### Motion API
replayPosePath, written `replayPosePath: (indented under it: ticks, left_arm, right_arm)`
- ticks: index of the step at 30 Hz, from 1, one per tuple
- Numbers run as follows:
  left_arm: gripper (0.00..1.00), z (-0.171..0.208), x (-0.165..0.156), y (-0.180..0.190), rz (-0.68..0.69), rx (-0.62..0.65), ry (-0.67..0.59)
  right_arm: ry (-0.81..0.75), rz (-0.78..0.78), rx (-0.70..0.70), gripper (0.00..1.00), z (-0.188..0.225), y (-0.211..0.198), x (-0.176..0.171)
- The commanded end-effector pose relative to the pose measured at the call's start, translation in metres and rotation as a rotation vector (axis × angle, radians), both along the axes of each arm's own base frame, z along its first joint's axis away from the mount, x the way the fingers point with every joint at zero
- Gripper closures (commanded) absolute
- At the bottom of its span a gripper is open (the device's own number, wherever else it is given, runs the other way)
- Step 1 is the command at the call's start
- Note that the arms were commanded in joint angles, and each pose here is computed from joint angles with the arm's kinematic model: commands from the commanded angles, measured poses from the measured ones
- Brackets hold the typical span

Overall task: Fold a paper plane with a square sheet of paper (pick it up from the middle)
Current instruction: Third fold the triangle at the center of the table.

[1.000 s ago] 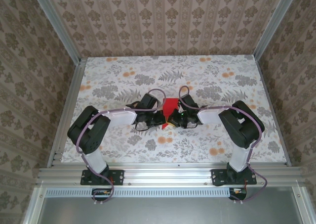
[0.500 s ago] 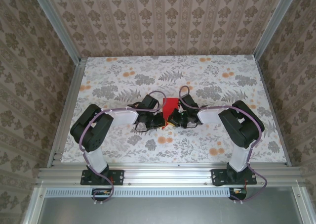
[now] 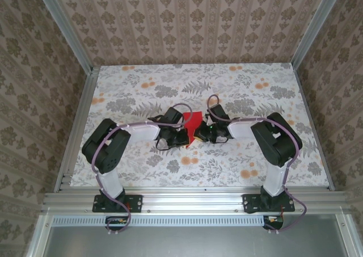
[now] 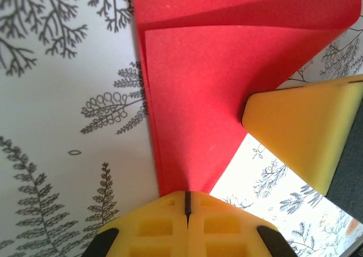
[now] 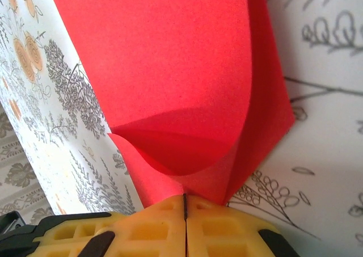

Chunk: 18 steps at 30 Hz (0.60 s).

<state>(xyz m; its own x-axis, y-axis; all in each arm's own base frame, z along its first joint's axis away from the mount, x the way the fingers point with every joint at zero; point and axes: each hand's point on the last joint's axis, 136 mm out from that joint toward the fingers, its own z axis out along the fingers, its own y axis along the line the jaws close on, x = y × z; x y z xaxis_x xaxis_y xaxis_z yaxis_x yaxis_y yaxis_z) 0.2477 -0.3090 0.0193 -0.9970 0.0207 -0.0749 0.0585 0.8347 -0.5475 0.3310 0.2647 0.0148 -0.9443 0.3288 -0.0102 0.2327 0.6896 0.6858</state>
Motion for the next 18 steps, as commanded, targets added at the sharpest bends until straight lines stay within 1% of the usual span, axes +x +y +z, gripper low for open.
replayPosePath:
  ticks: [1,8,18]
  left_arm:
    - [1.00,-0.027,-0.017,0.027,-0.015,0.142,0.082]
    - [1.00,-0.032,-0.019,0.032,-0.022,0.176,0.094]
    - [1.00,-0.039,-0.024,0.035,-0.040,0.204,0.117]
  right_arm:
    - [-0.002,-0.013,-0.070,0.92,-0.011,-0.016,0.013]
    - [0.011,-0.038,-0.160,0.92,-0.021,-0.038,0.021]
    - [-0.024,-0.029,-0.209,0.92,-0.017,-0.050,0.044]
